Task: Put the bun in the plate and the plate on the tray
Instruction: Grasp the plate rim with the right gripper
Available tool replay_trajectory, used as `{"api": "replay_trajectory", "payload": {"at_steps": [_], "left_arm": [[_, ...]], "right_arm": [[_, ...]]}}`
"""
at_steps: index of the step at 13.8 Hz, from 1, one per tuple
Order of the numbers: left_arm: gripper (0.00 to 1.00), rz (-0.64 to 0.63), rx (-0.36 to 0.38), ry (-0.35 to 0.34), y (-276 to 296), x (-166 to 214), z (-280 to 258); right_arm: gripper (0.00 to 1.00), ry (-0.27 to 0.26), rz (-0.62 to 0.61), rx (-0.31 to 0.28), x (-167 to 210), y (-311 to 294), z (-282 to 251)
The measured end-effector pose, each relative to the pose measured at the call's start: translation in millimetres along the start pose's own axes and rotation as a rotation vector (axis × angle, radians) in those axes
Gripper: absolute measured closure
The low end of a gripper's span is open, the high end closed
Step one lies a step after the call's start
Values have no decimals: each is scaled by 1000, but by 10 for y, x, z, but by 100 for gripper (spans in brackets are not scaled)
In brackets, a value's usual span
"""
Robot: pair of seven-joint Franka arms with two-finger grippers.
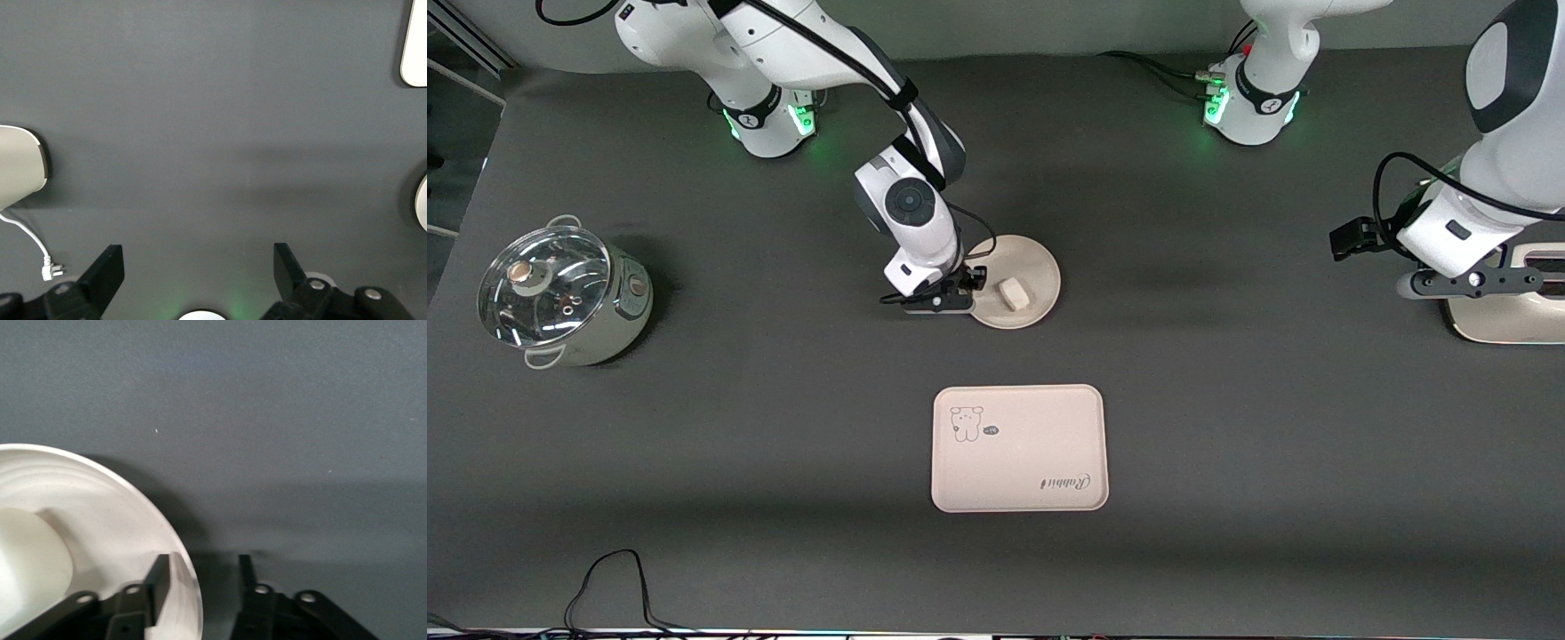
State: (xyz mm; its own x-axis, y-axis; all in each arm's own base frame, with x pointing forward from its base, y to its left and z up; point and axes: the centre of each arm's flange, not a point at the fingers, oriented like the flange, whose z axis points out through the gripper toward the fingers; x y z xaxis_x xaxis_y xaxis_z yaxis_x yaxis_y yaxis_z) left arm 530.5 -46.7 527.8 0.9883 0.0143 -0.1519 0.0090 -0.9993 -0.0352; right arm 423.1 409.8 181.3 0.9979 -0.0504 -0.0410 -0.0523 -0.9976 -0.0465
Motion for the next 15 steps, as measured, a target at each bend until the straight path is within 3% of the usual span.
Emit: {"api": "replay_trajectory", "payload": {"at_steps": [3,6,10,13,15], "left_arm": [[0,0,0,0,2,0,0],[0,0,-12,-2,15,-2,0],[0,-2,-26,-4,28,-4,0],[0,-2,-28,-4,28,-5,-1],[0,-2,-28,-4,28,-5,-1]], "right_arm": [[89,2,-2,4,3,-20,-12],[94,13,-3,17,40,-75,-85],[94,19,-5,27,87,-137,-180],[96,-6,-34,23,201,-274,-581],[96,-11,-65,61,315,-255,-981]]}}
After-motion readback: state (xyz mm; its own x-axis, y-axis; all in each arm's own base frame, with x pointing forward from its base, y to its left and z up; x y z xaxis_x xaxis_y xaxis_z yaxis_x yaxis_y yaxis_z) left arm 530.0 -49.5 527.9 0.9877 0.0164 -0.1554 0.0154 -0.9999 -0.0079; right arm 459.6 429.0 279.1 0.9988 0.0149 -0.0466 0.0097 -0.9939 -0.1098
